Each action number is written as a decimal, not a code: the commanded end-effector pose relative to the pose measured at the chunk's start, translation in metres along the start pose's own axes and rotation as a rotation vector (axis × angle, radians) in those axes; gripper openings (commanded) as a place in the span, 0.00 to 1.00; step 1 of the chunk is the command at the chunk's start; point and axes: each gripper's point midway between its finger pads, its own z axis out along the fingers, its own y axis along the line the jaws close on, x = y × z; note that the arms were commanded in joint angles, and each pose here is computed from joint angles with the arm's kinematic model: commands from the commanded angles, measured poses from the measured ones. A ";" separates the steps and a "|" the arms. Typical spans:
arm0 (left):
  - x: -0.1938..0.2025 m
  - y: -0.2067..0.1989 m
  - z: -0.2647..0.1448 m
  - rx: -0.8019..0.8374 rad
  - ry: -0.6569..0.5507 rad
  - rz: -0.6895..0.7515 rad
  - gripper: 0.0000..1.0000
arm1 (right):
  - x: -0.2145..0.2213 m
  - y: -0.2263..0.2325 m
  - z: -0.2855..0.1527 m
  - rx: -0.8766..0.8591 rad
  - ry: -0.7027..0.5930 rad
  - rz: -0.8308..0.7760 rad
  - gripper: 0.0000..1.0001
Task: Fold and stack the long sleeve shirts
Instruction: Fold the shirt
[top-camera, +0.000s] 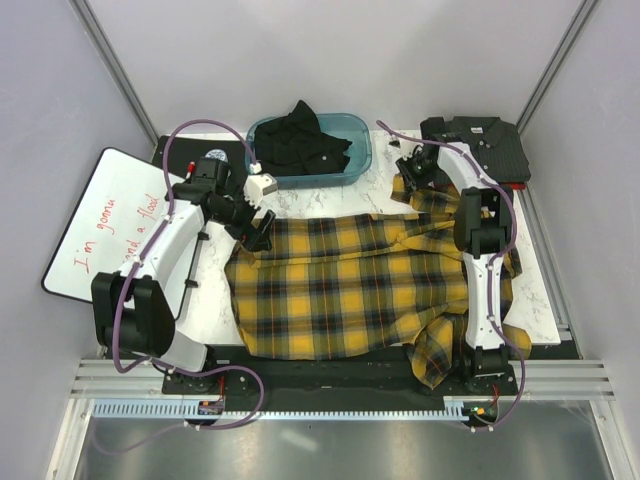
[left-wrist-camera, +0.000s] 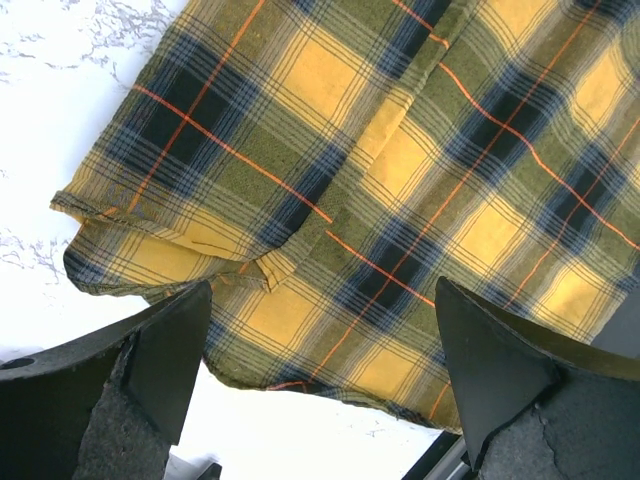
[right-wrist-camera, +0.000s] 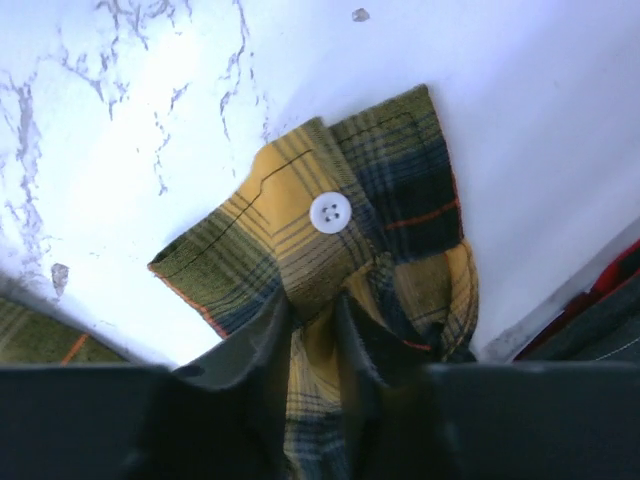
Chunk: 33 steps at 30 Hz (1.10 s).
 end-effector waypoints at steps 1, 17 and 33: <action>-0.031 -0.006 -0.022 -0.012 -0.092 0.023 1.00 | -0.002 0.003 0.009 -0.036 -0.010 0.027 0.07; -0.110 -0.056 -0.105 -0.001 -0.403 0.178 1.00 | -0.055 0.132 -0.320 -0.169 -0.522 -0.021 0.00; -0.122 -0.155 -0.118 0.126 -0.496 0.400 1.00 | 0.024 0.218 -0.373 -0.215 -0.774 0.164 0.10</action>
